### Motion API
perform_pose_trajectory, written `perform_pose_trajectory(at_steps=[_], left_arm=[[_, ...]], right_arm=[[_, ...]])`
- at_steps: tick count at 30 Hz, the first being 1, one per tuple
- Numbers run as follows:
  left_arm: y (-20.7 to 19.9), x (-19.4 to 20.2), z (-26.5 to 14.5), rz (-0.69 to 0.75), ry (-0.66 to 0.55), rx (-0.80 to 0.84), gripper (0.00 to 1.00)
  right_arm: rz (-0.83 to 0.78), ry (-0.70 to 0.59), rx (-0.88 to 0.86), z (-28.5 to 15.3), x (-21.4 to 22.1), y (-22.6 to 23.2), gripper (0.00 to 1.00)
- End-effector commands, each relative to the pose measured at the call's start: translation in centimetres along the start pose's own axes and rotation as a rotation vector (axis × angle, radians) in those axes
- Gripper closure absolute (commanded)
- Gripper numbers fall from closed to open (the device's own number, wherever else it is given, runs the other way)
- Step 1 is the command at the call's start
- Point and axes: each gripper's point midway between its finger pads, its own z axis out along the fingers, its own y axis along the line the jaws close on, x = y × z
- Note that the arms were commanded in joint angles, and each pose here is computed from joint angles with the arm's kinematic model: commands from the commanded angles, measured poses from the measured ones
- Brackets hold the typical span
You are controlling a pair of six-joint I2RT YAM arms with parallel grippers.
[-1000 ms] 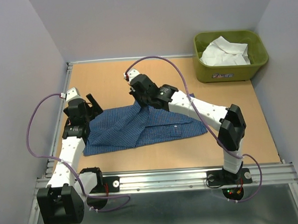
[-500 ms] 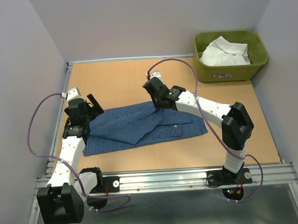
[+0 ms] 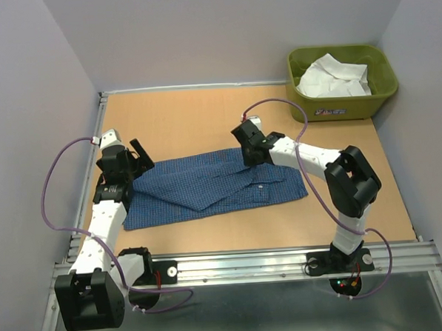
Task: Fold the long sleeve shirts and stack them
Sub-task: Fold the shirt
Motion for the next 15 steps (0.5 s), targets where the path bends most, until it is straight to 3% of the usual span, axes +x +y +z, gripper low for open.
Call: perform_pose_trajectory(at_steps=[1,6,15], left_arm=[[-0.9,-1.9,-0.3,0.011,-0.053,0.031,0.02],[-0.9,-1.6,-0.1,0.013,-0.045,0.031,0.02],[-0.8,-1.0,0.3,0.017,-0.018,0.028,0.02]], right_arm=[[0.113,-0.057,-0.017,0.0,-1.2,-0.7,0.90],[0.147,-0.058,-0.021,0.6,-0.9,-1.4,0.90],[0.188,-0.171,-0.082,-0.5,-3.7,-0.6,0.90]])
